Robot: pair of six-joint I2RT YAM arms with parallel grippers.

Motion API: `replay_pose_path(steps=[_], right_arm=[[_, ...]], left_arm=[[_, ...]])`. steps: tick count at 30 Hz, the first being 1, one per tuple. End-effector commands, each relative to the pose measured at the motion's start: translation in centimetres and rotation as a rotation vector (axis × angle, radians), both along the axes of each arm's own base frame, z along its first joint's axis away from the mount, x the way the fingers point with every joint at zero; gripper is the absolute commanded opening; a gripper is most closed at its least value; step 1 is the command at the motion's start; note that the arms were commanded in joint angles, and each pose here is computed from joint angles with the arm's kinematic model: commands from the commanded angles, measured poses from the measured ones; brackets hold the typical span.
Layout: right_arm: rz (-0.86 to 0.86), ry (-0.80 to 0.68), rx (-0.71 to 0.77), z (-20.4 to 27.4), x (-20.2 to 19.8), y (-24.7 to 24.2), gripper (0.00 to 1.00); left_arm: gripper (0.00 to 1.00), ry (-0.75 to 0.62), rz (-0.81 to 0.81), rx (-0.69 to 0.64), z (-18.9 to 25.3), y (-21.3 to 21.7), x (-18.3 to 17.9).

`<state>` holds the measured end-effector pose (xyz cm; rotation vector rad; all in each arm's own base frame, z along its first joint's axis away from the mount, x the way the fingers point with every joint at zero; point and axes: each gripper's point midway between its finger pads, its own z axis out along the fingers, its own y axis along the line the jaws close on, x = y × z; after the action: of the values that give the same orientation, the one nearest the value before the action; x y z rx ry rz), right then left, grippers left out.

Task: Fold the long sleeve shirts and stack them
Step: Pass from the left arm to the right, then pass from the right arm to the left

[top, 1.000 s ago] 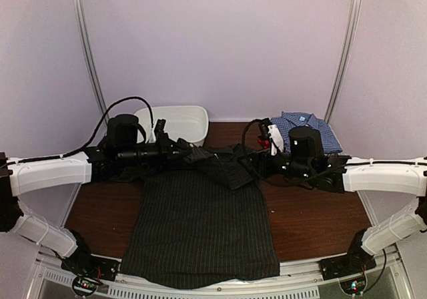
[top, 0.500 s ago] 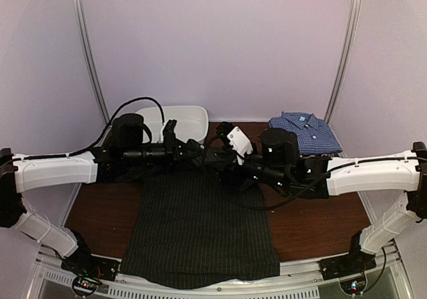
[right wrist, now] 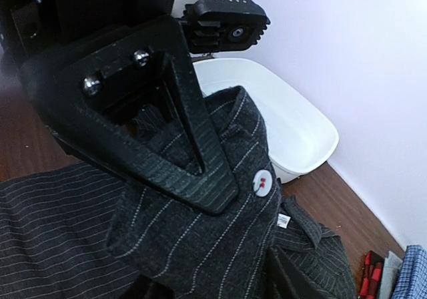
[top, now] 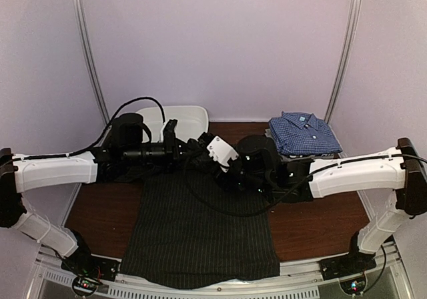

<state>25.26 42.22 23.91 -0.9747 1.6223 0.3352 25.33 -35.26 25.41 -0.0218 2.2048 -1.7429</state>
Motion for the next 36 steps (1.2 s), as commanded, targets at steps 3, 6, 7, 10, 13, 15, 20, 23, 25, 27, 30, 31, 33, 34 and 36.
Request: replay_pose_path(steps=[3,6,7,10,13,15,20,23,25,27,30,31,33,34,36], right_arm=[[-0.074,-0.053,0.034,2.5,1.0,-0.3,0.1],[-0.067,-0.045,0.047,2.7,0.7,-0.6,0.0],[-0.059,-0.04,0.051,2.8,0.6,-0.7,0.0],[-0.023,-0.022,0.074,3.2,-0.2,-1.3,0.0],[0.025,0.017,0.089,3.4,-0.8,-1.8,0.0],[0.064,0.045,0.104,3.6,-1.2,-2.0,0.0],[0.148,0.105,0.1,3.4,-2.2,-2.2,0.0],[0.199,0.139,0.105,3.3,-2.9,-2.3,0.0],[0.237,0.163,0.117,3.5,-3.3,-2.2,0.0],[0.27,0.184,0.133,3.7,-3.6,-2.3,0.0],[0.324,0.216,0.153,3.9,-4.2,-2.5,0.0],[0.333,0.227,0.157,3.8,-4.2,-2.5,0.0],[0.352,0.248,0.16,3.7,-4.2,-2.6,0.0],[0.354,0.256,0.158,3.5,-4.1,-2.7,0.0],[0.369,0.266,0.159,3.4,-4.1,-2.7,0.0]], left_arm=[[0.03,-0.068,-0.02,-0.033,2.1,0.0,-0.5],[0.11,-0.101,-0.02,-0.005,2.4,0.2,-0.6],[0.15,-0.122,-0.019,0.016,2.6,0.4,-0.6],[0.3,-0.2,0.012,0.097,3.5,1.4,-0.3],[0.46,-0.306,0.03,0.156,5.2,2.5,-0.3],[0.54,-0.402,0.026,0.209,6.3,3.1,-0.4],[0.64,-0.696,-0.024,0.336,9.0,4.4,-1.0],[0.68,-0.806,-0.08,0.404,9.2,4.5,-1.4],[0.7,-0.865,-0.132,0.431,8.9,4.1,-2.1],[0.73,-0.911,-0.194,0.461,8.4,3.2,-2.9],[0.75,-0.97,-0.273,0.534,7.1,1.5,-3.7],[0.75,-0.984,-0.297,0.551,6.8,0.9,-4.0],[0.76,-1.011,-0.341,0.561,6.3,-0.1,-4.3],[0.76,-1.023,-0.358,0.554,6.3,-0.5,-4.5],[0.78,-1.043,-0.384,0.55,6.2,-1.0,-4.6]])
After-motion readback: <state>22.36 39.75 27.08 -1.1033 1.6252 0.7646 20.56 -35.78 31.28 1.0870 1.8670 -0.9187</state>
